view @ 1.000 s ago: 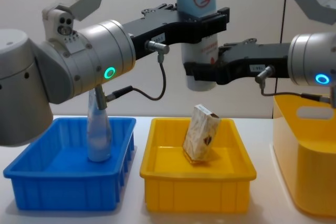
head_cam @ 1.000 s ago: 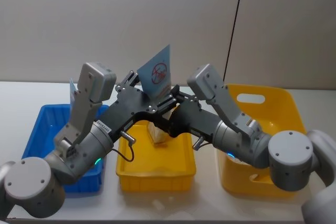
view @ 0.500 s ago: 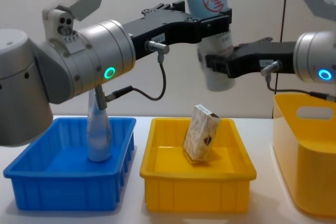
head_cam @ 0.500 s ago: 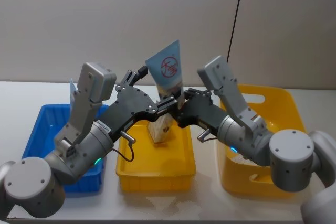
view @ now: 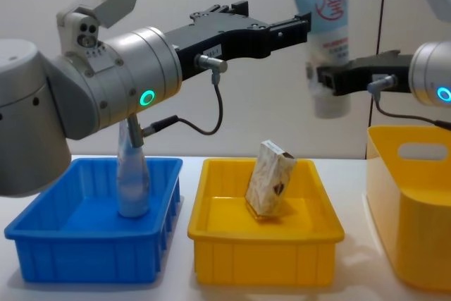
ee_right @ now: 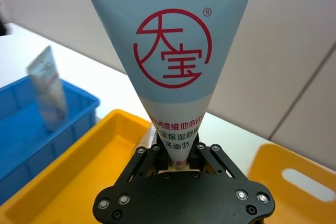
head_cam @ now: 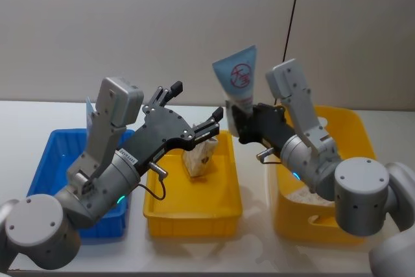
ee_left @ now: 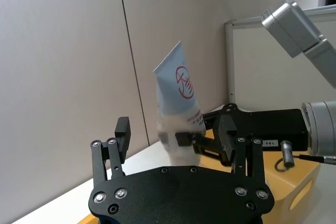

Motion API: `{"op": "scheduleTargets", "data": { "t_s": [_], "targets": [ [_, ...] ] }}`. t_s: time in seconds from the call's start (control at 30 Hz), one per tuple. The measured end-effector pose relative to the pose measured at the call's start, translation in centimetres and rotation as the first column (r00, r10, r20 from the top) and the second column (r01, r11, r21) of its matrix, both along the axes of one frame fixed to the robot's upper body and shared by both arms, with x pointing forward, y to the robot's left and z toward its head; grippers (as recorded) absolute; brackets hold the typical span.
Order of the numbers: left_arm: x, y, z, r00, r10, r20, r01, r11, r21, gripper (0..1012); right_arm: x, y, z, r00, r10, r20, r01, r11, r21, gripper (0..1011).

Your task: Bimanual collaborative sorting of washing and personal care products

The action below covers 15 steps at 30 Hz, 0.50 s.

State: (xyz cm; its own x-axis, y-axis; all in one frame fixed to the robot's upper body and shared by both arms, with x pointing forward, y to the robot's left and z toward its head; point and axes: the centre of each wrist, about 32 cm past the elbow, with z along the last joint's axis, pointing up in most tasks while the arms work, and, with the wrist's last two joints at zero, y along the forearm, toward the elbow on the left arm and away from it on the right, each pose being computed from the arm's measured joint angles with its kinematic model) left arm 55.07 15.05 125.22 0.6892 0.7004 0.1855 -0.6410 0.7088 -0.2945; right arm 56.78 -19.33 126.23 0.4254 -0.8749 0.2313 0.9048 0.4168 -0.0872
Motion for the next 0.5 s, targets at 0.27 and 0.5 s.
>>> {"op": "scheduleTargets", "data": {
  "t_s": [0.27, 0.5],
  "targets": [
    [0.00, 0.00, 0.00, 1.0000, 0.000, 0.000, 0.000, 1.0000, 0.000, 1001, 0.20, -0.15, -0.14, 0.993, -0.120, -0.010, 0.120, 0.993, 0.021, 161],
    [0.00, 0.00, 0.00, 1.0000, 0.000, 0.000, 0.000, 1.0000, 0.000, 1001, 0.34, -0.38, -0.39, 0.974, -0.225, -0.023, 0.225, 0.974, 0.031, 157]
  ]
}}
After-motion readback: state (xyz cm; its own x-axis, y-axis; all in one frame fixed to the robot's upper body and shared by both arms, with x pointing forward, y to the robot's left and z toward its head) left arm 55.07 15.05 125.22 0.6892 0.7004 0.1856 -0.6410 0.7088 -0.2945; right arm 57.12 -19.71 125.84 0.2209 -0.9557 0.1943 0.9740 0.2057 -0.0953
